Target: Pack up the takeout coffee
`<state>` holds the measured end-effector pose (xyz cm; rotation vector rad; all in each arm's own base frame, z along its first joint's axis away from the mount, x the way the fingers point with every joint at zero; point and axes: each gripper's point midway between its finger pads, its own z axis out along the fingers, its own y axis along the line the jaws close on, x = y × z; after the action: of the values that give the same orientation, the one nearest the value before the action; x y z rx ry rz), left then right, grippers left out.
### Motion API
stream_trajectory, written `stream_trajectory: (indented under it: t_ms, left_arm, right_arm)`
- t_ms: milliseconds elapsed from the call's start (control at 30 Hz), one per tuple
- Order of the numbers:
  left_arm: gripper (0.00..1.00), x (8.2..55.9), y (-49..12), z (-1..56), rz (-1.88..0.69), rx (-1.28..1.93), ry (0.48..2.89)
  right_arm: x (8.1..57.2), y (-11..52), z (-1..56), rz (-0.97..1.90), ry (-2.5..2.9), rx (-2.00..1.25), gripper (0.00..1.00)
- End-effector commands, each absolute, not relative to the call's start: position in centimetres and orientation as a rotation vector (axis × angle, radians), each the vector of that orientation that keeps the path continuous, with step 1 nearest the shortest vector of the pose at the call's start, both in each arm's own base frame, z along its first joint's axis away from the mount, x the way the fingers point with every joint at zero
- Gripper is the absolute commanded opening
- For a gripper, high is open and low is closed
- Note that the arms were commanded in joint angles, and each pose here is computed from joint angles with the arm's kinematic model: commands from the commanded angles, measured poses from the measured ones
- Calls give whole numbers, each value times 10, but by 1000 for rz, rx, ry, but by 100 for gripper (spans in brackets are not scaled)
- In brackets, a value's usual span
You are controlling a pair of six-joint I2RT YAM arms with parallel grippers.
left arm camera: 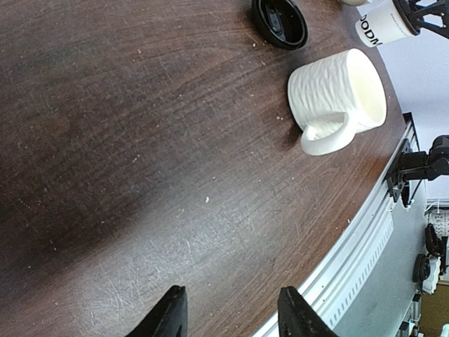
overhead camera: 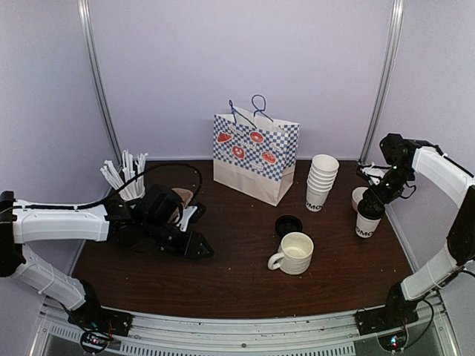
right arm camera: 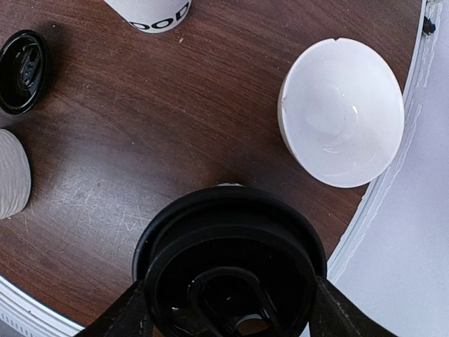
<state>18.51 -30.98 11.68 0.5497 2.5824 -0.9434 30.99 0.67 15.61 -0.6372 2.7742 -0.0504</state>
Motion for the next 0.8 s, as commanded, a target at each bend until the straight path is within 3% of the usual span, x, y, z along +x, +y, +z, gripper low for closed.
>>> stream_trajectory:
  t_ms: [0,500,600,767]
  left_arm:
    - [47,191,-323,137,-986,600,2510]
    - [49,190,-323,137,-974,630,2509]
    - [49,191,-322,139,-968,631,2503]
    - [51,193,-325,140,-963,649,2496]
  right_arm:
    - [308,0,146,-32,2791,-589,73]
    - [306,0,157,-30,2771,-538,88]
    - [306,8,188,17,2702,-534,87]
    - [328,26,239,106,2532,-572,78]
